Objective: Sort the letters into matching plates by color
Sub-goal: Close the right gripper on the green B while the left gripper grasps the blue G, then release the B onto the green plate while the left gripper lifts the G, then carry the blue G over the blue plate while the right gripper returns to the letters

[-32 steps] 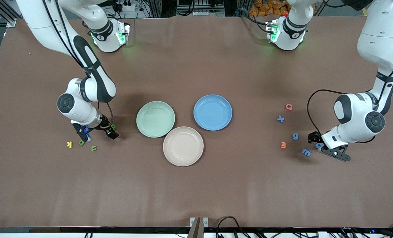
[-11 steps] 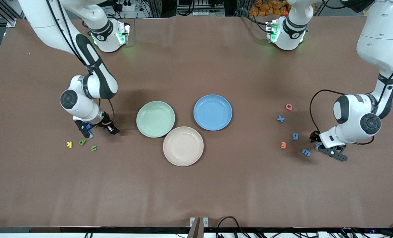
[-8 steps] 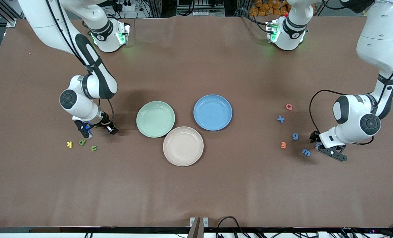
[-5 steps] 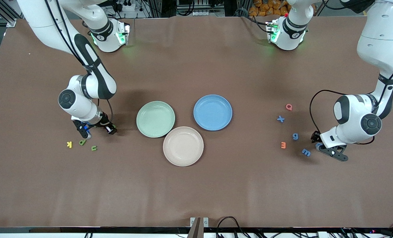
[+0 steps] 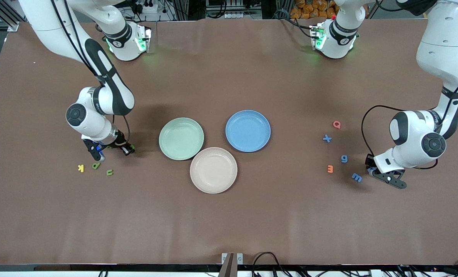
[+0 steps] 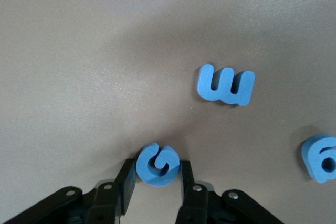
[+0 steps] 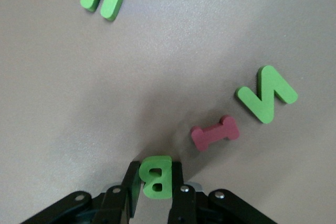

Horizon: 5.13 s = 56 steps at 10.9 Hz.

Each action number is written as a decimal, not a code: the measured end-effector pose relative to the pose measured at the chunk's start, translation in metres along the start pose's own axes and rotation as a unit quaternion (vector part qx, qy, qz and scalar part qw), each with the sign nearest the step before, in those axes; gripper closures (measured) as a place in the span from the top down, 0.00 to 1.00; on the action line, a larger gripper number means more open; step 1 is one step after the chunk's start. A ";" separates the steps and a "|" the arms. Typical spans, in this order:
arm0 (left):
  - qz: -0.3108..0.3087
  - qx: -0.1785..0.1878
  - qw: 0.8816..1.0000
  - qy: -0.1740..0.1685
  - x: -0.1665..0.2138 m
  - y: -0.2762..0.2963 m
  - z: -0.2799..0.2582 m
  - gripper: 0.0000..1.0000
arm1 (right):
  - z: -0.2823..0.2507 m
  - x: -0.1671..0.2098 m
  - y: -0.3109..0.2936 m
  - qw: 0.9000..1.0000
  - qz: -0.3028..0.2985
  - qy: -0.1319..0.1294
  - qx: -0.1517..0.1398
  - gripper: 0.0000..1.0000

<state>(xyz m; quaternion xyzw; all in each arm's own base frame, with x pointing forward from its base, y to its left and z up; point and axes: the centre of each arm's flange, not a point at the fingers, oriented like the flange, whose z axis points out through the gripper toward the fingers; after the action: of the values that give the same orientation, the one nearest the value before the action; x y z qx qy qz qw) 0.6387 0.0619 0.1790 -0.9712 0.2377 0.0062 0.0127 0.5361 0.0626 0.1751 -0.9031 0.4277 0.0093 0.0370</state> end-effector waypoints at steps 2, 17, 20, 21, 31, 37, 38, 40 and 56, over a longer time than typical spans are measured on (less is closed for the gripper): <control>0.005 0.005 1.000 0.000 0.002 -0.002 -0.001 0.38 | 0.000 0.000 0.000 1.000 0.000 0.000 0.000 0.28; 0.016 0.009 1.000 0.009 0.025 0.010 -0.014 0.36 | -0.027 -0.015 -0.013 0.938 -0.347 -0.019 0.000 0.28; -0.002 0.004 1.000 0.000 0.043 0.038 -0.023 0.36 | -0.050 -0.045 -0.043 0.913 -0.408 -0.022 -0.010 0.28; -0.009 0.003 1.000 -0.003 0.047 0.045 -0.028 0.36 | -0.056 -0.058 -0.054 0.905 -0.425 -0.026 -0.014 0.28; -0.108 -0.026 0.993 -0.032 0.075 0.138 -0.093 0.36 | -0.067 -0.183 -0.111 0.843 -0.534 -0.048 -0.030 0.31; -0.163 -0.042 0.984 -0.061 0.084 0.226 -0.113 0.36 | -0.078 -0.138 -0.105 0.855 -0.516 -0.029 -0.045 0.90; -0.168 -0.041 0.983 -0.065 0.081 0.230 -0.112 0.36 | -0.080 -0.125 -0.101 0.860 -0.507 -0.030 -0.050 1.00; -0.181 -0.043 0.980 -0.071 0.079 0.243 -0.109 0.36 | -0.083 -0.100 -0.092 0.860 -0.506 -0.030 -0.054 1.00; -0.280 -0.029 0.957 -0.074 0.073 0.434 -0.109 0.36 | -0.037 0.108 -0.031 0.813 -0.579 0.030 -0.048 1.00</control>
<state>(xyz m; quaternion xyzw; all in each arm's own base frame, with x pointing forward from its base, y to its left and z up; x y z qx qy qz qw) 0.5036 -0.3597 0.2774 -0.9956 -0.0452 0.0816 0.0035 0.6281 -0.0044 0.2085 -0.9842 -0.1748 -0.0208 -0.0208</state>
